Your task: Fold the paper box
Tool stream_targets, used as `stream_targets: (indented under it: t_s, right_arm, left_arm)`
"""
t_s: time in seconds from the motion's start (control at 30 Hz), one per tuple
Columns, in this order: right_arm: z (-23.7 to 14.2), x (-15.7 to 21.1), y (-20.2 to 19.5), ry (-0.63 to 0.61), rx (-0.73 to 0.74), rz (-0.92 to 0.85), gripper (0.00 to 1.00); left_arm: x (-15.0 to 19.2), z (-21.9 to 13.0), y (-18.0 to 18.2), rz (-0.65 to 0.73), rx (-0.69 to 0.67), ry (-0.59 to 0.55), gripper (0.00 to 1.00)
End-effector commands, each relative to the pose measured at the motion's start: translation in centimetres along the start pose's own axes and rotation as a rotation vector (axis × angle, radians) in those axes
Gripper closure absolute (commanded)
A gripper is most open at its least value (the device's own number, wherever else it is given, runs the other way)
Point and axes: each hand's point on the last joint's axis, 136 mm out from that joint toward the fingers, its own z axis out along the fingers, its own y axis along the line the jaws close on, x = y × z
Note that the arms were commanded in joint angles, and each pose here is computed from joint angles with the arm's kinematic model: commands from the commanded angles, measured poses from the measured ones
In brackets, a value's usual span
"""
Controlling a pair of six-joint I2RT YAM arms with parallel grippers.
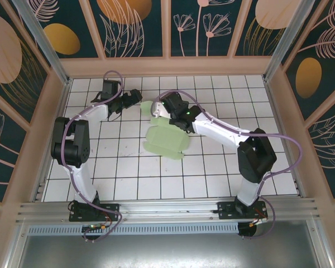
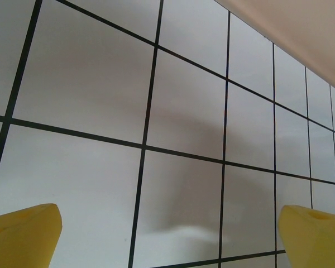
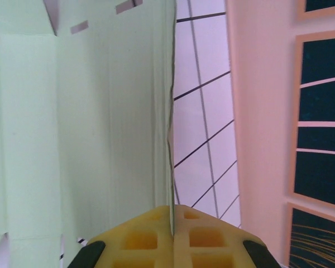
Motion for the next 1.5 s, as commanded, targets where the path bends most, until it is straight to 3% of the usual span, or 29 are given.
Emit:
stream_targets:
  t_s: [0.0,0.17,0.6,0.97,1.23,1.47]
  right_arm:
    - [-1.3,1.2,1.7,0.014,-0.085,-0.012,1.00]
    - [-1.3,1.7,3.4,0.024,-0.121,-0.012,1.00]
    - [0.1,2.5,1.0,0.047,0.258,-0.021,1.00]
    - [-0.8,1.8,0.9,-0.013,0.433,-0.036,1.00]
    - [-0.5,1.9,2.0,-0.024,0.433,-0.052,1.00]
    - [-0.6,2.4,2.0,-0.049,0.566,-0.049,1.00]
  left_arm:
    - [-0.6,-0.4,-0.7,0.004,0.037,-0.016,0.01]
    - [-0.5,-0.2,-0.7,-0.001,0.042,-0.007,0.01]
    - [0.1,0.1,0.0,-0.023,0.028,-0.005,0.01]
    - [0.8,0.4,0.5,-0.032,0.030,0.006,0.01]
    - [0.8,0.2,0.4,-0.025,0.036,-0.001,0.01]
    - [0.7,0.2,0.5,-0.026,0.044,-0.012,0.01]
